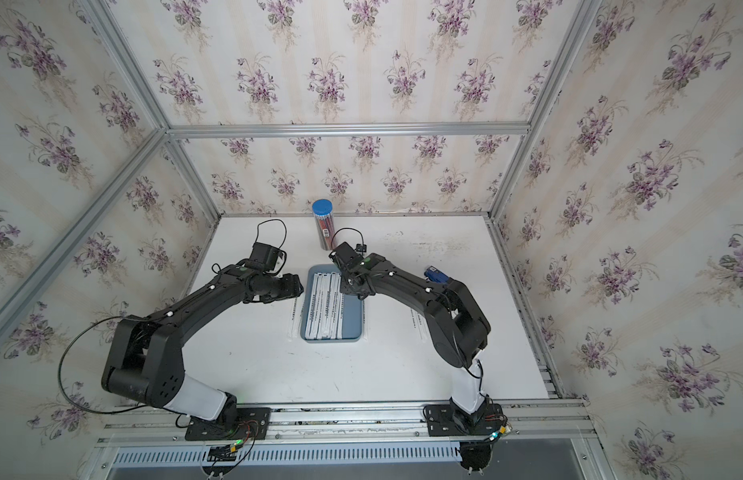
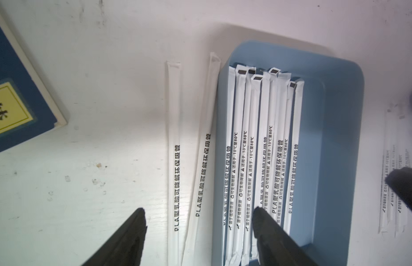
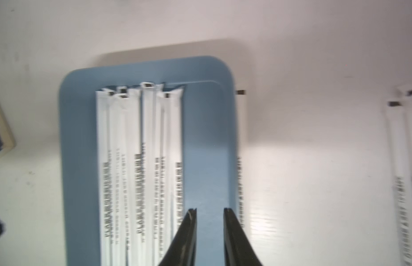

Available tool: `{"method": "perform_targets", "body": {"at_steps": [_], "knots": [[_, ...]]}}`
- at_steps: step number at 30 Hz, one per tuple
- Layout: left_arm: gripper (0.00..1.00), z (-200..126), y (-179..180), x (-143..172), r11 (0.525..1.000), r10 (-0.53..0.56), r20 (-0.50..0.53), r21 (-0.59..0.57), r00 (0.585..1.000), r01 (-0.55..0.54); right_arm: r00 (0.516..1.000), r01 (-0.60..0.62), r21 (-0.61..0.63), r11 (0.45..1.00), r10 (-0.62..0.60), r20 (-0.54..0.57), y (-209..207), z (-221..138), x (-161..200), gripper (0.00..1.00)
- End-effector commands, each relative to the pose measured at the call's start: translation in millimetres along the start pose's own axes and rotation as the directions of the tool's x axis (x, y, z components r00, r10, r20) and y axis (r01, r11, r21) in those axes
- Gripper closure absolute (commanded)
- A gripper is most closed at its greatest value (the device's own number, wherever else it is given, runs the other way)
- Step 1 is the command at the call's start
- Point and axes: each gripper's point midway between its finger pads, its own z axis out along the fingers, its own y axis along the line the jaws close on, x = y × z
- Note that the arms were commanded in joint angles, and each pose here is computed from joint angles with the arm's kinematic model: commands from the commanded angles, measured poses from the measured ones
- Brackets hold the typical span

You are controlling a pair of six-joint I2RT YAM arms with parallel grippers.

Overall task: Put the straws into the storage box
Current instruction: Pick up the straw from the center of the board.

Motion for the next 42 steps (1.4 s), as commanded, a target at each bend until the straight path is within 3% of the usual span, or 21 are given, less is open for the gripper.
{"method": "perform_targets", "body": {"at_steps": [1, 4, 16, 24, 33, 42], "knots": [[0.26, -1, 11, 6, 0.999, 0.019, -0.016, -0.041, 1.0, -0.02, 1.0, -0.022, 0.051, 0.998, 0.023, -0.01, -32, 7, 5, 0.74], [0.26, -1, 9, 7, 0.999, 0.015, -0.021, -0.035, 1.0, -0.015, 0.998, -0.026, 0.047, 0.999, 0.029, -0.054, -43, 19, 14, 0.73], [0.25, -2, 8, 11, 1.0, -0.011, -0.035, -0.022, 0.999, 0.011, 0.994, 0.008, -0.026, 1.0, -0.011, -0.112, -17, 49, 34, 0.65], [0.26, 0, 5, 11, 1.0, -0.017, -0.039, -0.009, 0.999, 0.017, 0.992, 0.026, 0.0, 1.0, -0.026, -0.121, -18, 62, 38, 0.65], [0.26, 1, 5, 12, 1.0, -0.01, -0.037, -0.006, 0.999, 0.01, 0.991, 0.024, 0.111, 0.994, -0.009, -0.136, -59, 70, 55, 0.79], [0.26, 17, -2, 16, 0.997, -0.052, -0.059, 0.054, 0.997, 0.056, 0.996, 0.021, 0.124, 0.992, -0.009, -0.092, -68, 46, 41, 0.86]]}}
